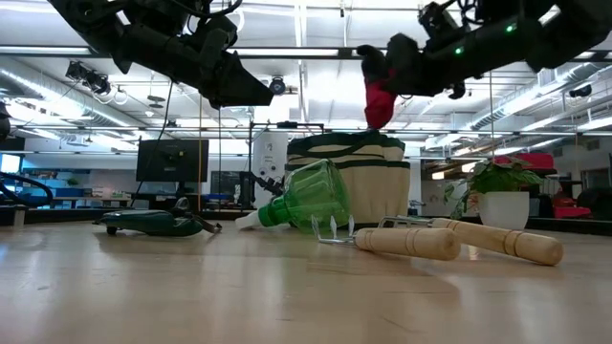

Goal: Pick & Place Garden tools in Gardening bag
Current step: Put the red pair of gloves into the tool bag

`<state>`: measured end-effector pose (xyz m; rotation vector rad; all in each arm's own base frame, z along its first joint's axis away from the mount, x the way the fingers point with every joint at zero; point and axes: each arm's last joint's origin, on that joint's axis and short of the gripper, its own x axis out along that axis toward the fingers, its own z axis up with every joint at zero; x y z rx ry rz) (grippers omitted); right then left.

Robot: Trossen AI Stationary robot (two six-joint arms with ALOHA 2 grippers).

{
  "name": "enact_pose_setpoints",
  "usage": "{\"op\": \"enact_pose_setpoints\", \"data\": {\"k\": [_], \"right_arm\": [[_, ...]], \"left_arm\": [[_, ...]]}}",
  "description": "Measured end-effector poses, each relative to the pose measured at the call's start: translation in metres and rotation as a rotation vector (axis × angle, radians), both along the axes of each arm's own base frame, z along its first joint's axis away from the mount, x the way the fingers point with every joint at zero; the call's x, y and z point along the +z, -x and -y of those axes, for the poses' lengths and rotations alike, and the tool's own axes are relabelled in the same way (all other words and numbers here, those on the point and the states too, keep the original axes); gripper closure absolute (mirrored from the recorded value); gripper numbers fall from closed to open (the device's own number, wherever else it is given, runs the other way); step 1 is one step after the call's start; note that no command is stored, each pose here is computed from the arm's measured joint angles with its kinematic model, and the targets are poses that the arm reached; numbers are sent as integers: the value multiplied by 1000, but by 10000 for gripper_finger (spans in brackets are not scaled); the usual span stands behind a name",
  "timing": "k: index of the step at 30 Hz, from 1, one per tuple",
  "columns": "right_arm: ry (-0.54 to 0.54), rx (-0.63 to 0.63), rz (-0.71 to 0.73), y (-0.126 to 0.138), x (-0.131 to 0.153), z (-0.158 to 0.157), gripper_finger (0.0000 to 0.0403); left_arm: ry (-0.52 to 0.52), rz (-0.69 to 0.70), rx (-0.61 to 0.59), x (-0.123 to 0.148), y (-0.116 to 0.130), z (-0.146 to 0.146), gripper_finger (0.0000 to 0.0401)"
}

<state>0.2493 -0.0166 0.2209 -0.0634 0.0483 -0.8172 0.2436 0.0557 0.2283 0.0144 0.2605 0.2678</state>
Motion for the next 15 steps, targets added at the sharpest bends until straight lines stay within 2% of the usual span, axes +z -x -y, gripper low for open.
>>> {"op": "enact_pose_setpoints", "data": {"k": [15], "right_arm": [[35, -24, -71, -15, -24, 11, 394]], "left_arm": [[-1, -1, -1, 0, 0, 0, 238]]}}
